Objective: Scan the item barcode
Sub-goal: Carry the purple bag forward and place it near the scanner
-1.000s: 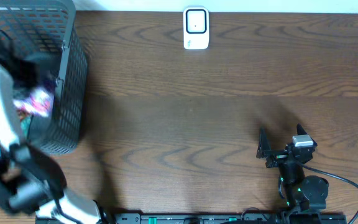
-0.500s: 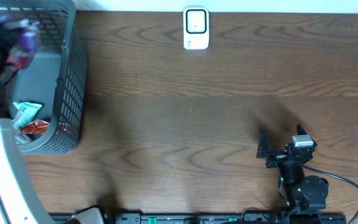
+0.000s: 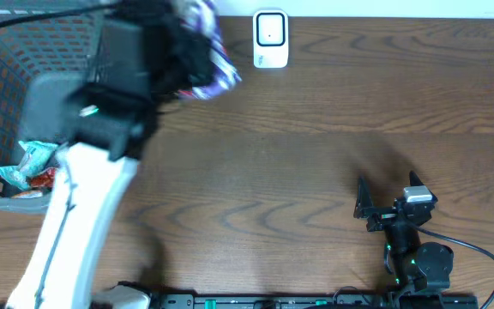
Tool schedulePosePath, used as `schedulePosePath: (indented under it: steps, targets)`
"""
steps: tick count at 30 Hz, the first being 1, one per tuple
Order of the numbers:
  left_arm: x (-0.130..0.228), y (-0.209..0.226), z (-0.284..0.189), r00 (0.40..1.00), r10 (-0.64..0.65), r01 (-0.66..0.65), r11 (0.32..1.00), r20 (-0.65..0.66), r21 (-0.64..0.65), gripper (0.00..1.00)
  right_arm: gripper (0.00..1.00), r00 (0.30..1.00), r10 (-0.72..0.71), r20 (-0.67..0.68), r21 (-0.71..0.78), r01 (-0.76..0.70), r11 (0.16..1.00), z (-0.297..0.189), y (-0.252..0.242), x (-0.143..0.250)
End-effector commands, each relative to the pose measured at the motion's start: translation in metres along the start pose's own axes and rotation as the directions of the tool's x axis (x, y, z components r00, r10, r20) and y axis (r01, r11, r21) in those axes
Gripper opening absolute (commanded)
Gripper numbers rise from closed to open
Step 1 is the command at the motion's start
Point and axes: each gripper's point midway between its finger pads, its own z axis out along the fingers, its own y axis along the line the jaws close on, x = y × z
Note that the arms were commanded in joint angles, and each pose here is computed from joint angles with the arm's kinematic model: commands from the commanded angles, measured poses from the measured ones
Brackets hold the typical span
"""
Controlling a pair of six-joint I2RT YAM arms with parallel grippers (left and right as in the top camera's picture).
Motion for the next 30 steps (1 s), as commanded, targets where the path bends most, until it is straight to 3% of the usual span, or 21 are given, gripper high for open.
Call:
schedulePosePath:
  steps: [1, 9, 12, 15, 20, 24, 30]
  targets:
    - [0.049, 0.005, 0.059, 0.989, 0.024, -0.045, 0.989, -0.148, -0.138, 0.08, 0.99, 1.000, 0.014, 0.001, -0.002, -0.014, 1.000, 0.000, 0.000, 0.001]
    - [0.153, -0.005, 0.153, 0.913, 0.011, -0.099, 0.976, -0.408, -0.195, 0.11, 0.99, 1.000, 0.014, 0.001, -0.002, -0.014, 1.000, 0.000, 0.000, 0.001]
    - [0.171, -0.004, 0.173, 0.900, 0.019, -0.117, 0.973, -0.436, -0.199, 0.55, 0.99, 1.000, 0.014, 0.001, -0.002, -0.014, 1.000, 0.000, 0.000, 0.001]
    - [0.170, -0.003, 0.177, 0.902, 0.018, -0.115, 0.974, -0.432, -0.198, 0.78, 0.99, 1.000, 0.014, 0.001, -0.002, -0.014, 1.000, 0.000, 0.000, 0.001]
    - [0.128, -0.010, 0.157, 0.929, 0.092, -0.152, 0.978, -0.359, -0.145, 0.86, 0.99, 1.000, 0.014, 0.001, -0.002, -0.014, 1.000, 0.000, 0.000, 0.001]
    - [0.061, 0.000, 0.113, 0.981, 0.056, -0.084, 0.986, -0.188, -0.146, 0.86, 0.99, 1.000, 0.014, 0.001, -0.002, -0.014, 1.000, 0.000, 0.000, 0.001]
    - [-0.043, 0.098, 0.015, 0.986, -0.026, 0.089, 0.914, 0.162, -0.396, 0.86, 0.99, 1.000, 0.014, 0.001, -0.002, -0.014, 1.000, 0.000, 0.000, 0.001]
